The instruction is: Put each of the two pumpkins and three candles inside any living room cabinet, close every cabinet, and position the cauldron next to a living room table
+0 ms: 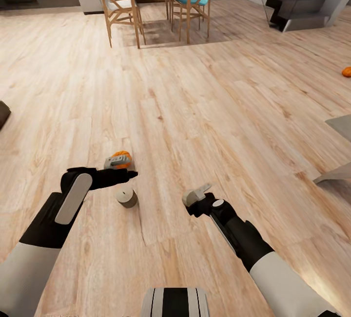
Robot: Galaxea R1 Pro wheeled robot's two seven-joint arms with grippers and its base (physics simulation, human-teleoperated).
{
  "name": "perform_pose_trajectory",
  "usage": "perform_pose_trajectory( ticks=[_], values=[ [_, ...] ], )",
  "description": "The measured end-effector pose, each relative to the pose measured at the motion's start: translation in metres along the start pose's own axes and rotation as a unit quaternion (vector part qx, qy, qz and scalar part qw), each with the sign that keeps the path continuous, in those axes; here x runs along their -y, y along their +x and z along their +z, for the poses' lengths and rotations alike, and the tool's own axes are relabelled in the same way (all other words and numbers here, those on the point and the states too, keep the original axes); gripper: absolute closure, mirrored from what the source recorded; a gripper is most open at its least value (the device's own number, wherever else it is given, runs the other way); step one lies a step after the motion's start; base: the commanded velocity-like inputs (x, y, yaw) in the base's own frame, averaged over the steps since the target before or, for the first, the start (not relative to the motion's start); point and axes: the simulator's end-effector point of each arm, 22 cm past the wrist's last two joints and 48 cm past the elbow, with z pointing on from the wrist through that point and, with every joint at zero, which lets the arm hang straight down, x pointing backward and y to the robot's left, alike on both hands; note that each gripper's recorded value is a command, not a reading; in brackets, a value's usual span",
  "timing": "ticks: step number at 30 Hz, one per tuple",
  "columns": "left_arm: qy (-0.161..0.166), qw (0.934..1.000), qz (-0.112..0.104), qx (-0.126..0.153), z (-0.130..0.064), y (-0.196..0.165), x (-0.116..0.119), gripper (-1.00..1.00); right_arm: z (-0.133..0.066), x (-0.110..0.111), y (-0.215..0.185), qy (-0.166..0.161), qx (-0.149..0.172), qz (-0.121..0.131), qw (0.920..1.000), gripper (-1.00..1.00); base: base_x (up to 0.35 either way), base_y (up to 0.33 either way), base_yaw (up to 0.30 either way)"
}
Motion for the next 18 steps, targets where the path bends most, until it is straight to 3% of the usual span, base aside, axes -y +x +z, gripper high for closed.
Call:
perform_pose_trajectory(
  ticks=[11, 18],
  values=[
    [-0.079, 0.9968, 0.004, 0.001, -0.003, -0.001, -0.031, -1.00, 0.000, 0.000, 0.000, 0.000, 0.000, 0.000, 1.0000, 1.00, 0.000, 0.000, 0.283],
    [-0.131, 0.9913, 0.015, -0.004, -0.004, 0.004, -0.045, -1.00, 0.000, 0.001, 0.000, 0.001, 0.000, 0.000, 1.0000, 1.00, 0.000, 0.000, 0.067]
  ],
)
